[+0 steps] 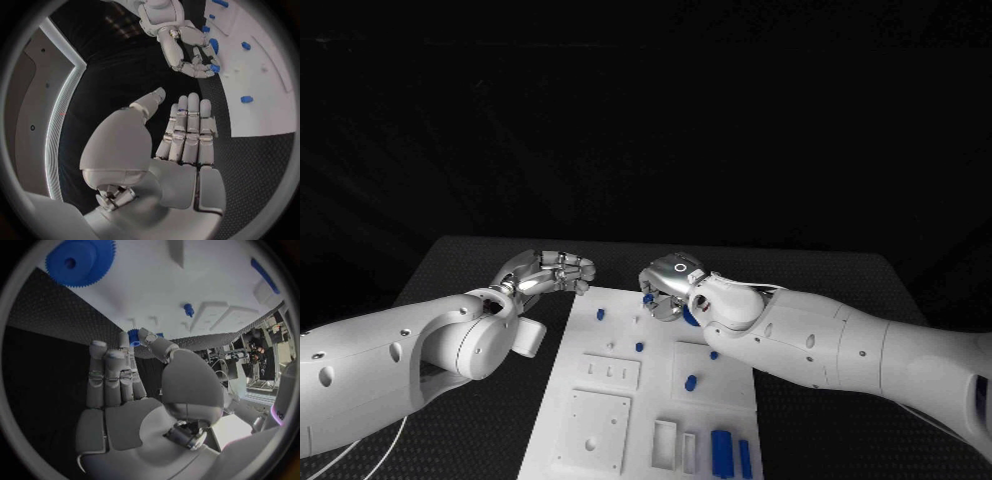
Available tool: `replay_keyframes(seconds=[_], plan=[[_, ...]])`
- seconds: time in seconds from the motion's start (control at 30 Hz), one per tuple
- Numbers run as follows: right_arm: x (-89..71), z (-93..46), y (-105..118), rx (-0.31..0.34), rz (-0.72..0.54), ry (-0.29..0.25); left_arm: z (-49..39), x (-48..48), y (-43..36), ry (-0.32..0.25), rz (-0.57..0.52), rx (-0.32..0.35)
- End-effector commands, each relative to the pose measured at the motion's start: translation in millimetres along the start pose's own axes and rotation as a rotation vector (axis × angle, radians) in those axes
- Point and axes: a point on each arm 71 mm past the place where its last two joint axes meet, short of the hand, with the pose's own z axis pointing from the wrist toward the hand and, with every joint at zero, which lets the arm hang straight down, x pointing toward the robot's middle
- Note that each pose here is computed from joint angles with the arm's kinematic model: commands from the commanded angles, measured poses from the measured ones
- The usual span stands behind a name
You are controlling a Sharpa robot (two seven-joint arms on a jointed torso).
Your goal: Assemble the parts on the task board
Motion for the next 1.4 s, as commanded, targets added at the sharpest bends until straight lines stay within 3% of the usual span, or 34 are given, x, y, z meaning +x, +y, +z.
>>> replay_keyframes(seconds=[0.03,0.7,1.4], plan=[[0.6,3.2,1,0.002,-0.039,-0.002,-0.5,3.5,-1.8,0.018,-0.009,0.008],[4.7,9.1,5,0.004,-0.055,0.020,-0.3,4.4,-2.2,0.020,-0.010,0.008],[15.2,8.1,4,0.009,-0.066,0.087,0.5,4.3,-2.4,0.020,-0.010,0.007]])
